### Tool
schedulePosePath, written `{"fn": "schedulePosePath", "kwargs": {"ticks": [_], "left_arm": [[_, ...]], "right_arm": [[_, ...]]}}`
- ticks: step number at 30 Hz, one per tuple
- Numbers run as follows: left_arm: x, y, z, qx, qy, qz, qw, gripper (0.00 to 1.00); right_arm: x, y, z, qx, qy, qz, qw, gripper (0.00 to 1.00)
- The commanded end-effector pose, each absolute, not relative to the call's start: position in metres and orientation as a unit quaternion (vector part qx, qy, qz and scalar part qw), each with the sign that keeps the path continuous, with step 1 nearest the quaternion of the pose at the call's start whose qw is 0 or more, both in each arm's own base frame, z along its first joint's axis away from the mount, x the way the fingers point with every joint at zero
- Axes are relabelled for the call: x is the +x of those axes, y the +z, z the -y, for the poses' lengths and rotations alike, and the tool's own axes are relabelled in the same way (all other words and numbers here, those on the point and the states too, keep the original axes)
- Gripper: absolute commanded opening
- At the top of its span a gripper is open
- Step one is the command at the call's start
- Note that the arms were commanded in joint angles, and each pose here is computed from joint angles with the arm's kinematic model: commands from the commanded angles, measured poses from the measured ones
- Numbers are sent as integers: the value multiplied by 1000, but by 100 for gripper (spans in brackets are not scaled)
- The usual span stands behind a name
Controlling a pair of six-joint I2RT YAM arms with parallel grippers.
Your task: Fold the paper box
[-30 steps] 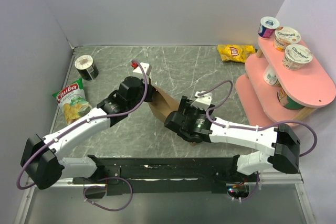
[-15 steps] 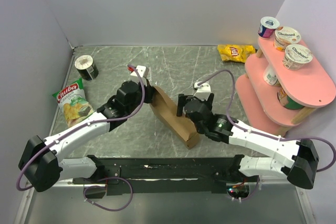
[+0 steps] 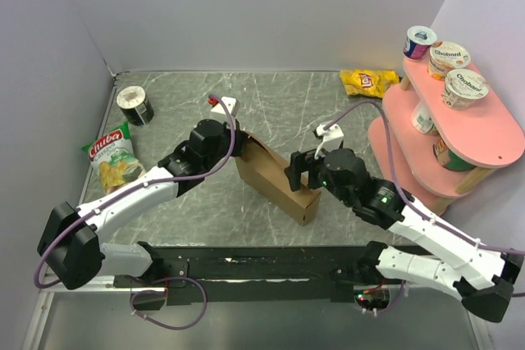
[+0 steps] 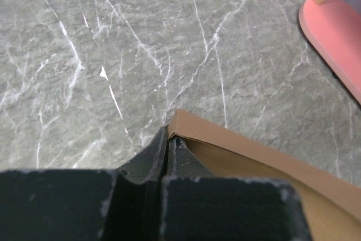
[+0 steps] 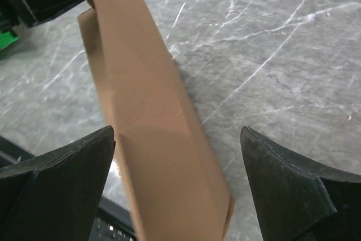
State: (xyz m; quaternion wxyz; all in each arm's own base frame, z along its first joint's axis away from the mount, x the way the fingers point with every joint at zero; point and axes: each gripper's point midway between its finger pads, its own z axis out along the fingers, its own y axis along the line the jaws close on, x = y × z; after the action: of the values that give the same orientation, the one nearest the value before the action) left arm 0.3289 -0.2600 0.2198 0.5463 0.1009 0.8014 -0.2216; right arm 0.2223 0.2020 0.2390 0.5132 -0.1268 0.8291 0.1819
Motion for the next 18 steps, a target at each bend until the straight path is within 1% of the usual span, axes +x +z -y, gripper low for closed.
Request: {"fn": "schedulePosePath", "kwargs": {"ticks": [1,4,14,17,18], "left_arm": [[299,140,236,153,-145,-880,425,1],[300,144,238,159,-146,-879,426,1],[302,150,240,167,-146,-876,429,1],[303,150,241,170,-144,-876,428,1],[303,150,242,172,-144,-876,427,1]], "right_arm": [[211,262,-195,-155,215,-817,513,100],[213,265,-195,-178,208,-815,511,100],[228,248,-198,-233,156,-817,504,99],[236,244,-206,-239,152,-818,500,92],[238,243,-207,-239,150,-820,498,87]]}}
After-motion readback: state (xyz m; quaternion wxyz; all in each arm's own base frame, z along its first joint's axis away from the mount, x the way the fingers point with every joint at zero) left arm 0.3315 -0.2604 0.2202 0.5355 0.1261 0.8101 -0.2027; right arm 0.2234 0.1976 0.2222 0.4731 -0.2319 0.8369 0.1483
